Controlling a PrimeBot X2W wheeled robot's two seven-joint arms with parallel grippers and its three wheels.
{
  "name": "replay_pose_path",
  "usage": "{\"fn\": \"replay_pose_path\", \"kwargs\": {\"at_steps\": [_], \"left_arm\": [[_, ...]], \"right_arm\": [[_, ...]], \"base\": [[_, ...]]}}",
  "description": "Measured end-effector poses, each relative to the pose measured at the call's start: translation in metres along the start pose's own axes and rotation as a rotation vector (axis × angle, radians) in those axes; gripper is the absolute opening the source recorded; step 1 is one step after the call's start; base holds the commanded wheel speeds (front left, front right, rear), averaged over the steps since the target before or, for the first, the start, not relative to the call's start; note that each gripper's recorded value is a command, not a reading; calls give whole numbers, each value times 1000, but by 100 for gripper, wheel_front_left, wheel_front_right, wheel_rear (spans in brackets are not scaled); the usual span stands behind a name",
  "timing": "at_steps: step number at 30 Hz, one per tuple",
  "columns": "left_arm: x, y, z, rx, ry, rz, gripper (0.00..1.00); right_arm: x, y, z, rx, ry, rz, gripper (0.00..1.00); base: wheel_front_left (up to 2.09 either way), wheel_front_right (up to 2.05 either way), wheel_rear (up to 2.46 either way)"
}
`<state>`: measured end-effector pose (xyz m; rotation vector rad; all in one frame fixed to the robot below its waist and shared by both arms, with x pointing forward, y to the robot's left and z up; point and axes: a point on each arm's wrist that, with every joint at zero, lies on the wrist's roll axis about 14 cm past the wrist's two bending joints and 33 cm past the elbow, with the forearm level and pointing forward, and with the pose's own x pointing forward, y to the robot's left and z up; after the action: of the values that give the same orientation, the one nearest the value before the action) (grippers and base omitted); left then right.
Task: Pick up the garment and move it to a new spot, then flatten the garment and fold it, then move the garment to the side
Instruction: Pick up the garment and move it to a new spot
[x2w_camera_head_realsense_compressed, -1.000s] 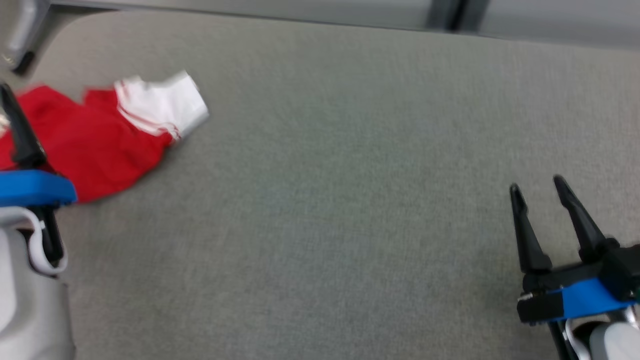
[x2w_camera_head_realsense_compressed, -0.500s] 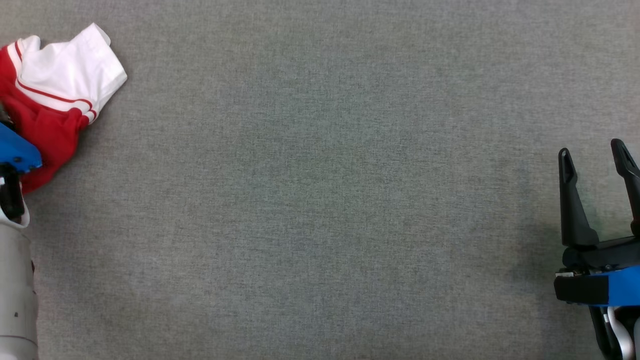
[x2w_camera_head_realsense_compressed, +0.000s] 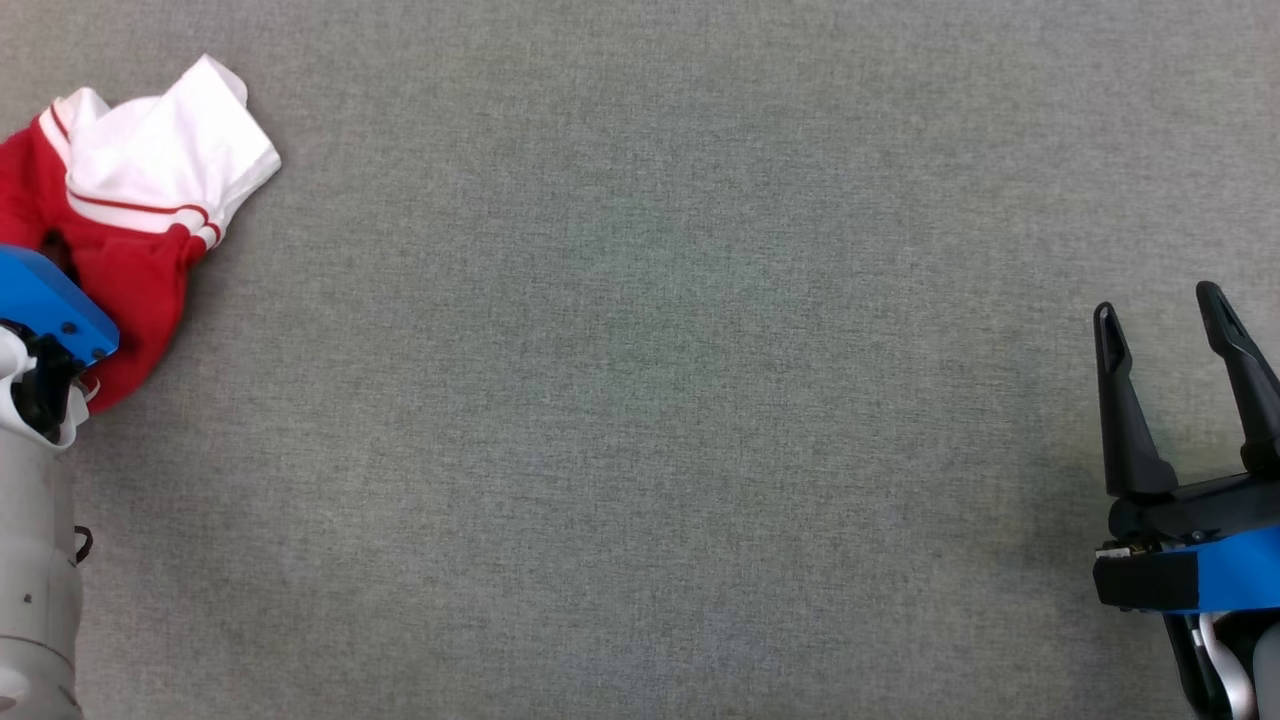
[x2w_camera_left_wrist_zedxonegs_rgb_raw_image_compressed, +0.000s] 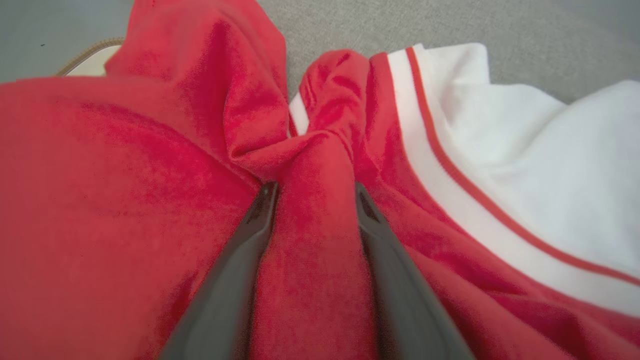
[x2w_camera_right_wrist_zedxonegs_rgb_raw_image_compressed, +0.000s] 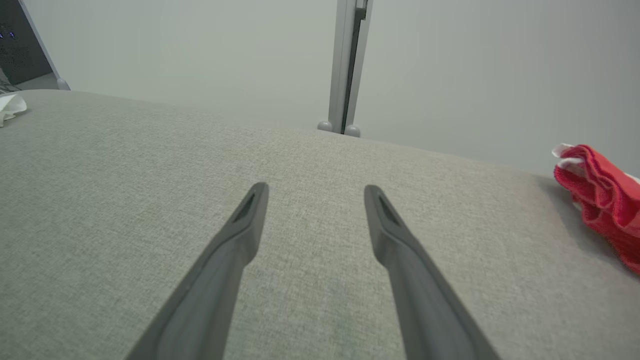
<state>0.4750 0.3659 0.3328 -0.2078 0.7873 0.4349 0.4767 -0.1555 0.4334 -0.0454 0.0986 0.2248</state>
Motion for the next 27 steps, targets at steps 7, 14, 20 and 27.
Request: {"fn": "replay_pose_path", "kwargs": {"at_steps": [7, 14, 20, 27], "left_arm": [[-9, -11, 18, -9, -108, -36, 0], [-44, -52, 100, 38, -426, -162, 0], [-97, -107, 174, 94, -700, -307, 0], [-183, -221, 226, 185, -959, -598, 0]], "right_arm": [[-9, -6, 9, 9, -20, -24, 100], [-22, 2, 28, 36, -72, -26, 100], [-39, 0, 39, 61, -106, -58, 100], [-69, -15, 45, 91, -128, -140, 100]], "base": [[0, 0, 0], [0, 0, 0], [0, 0, 0], [0, 0, 0]]}}
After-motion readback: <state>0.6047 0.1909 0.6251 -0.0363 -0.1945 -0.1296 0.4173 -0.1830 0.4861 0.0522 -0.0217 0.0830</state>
